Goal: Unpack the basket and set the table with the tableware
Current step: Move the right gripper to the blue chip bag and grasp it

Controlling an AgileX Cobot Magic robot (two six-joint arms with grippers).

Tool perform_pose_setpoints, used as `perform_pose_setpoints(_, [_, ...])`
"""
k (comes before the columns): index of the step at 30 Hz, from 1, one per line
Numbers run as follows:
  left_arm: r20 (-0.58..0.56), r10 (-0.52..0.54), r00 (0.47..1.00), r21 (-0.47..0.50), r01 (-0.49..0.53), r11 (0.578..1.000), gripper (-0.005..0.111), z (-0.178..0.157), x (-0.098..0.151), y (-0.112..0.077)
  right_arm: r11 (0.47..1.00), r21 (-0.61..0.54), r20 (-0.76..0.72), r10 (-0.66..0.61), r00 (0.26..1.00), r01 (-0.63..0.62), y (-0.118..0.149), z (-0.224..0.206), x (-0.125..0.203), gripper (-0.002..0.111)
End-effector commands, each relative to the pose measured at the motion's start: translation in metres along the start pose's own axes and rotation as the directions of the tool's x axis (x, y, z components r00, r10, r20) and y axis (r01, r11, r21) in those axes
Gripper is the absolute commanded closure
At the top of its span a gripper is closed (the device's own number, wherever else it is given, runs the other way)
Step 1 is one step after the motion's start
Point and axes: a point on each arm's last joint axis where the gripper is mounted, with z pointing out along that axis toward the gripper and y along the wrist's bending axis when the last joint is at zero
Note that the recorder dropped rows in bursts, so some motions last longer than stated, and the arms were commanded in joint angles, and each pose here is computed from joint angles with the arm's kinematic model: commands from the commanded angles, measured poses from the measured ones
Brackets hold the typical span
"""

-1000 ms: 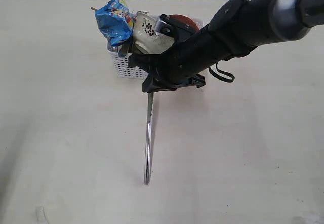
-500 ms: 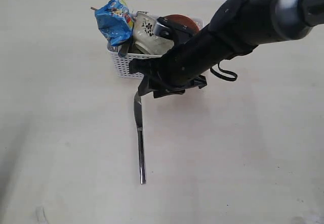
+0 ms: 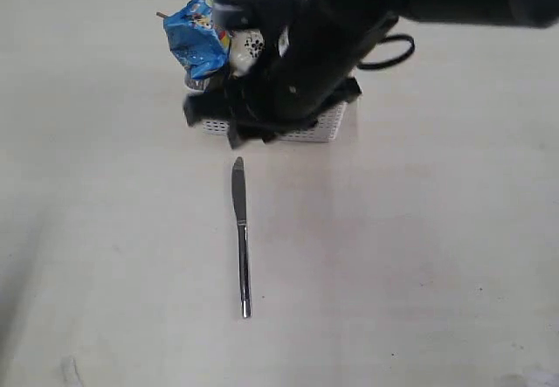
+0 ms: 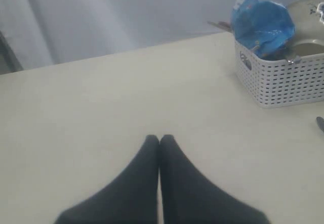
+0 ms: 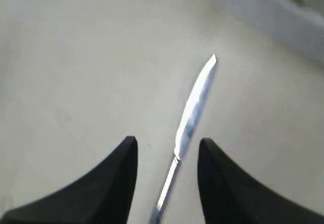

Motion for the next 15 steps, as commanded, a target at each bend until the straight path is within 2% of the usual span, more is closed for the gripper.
perform_pose_setpoints(1, [0.010, 0.000, 1.000, 0.006, 0.000, 1.000, 0.107, 0.000, 0.000, 0.000, 1.000, -0.010, 0.273, -0.008, 0.962, 0.011, 0.018, -0.040, -0.071, 0.070])
perform_pose_setpoints(2, [0.010, 0.000, 1.000, 0.006, 0.000, 1.000, 0.107, 0.000, 0.000, 0.000, 1.000, 0.004, 0.288, -0.027, 0.957, 0.027, 0.021, -0.042, -0.082, 0.067])
perform_pose_setpoints(5, [0.010, 0.000, 1.000, 0.006, 0.000, 1.000, 0.107, 0.000, 0.000, 0.000, 0.998, 0.025, 0.265, -0.063, 0.962, 0.058, 0.029, -0.035, -0.109, 0.046])
perform_pose_setpoints(9, [0.010, 0.000, 1.000, 0.006, 0.000, 1.000, 0.107, 0.000, 0.000, 0.000, 0.989, 0.073, 0.117, -0.133, 0.984, 0.125, 0.026, 0.004, -0.116, 0.046])
perform_pose_setpoints(13, [0.010, 0.000, 1.000, 0.006, 0.000, 1.000, 0.107, 0.000, 0.000, 0.000, 0.983, 0.122, 0.093, -0.146, 0.985, 0.134, 0.019, 0.026, -0.116, 0.046])
perform_pose_setpoints(15, [0.010, 0.000, 1.000, 0.006, 0.000, 1.000, 0.107, 0.000, 0.000, 0.000, 0.974, 0.180, 0.095, -0.153, 0.984, 0.134, 0.013, 0.030, -0.117, 0.048])
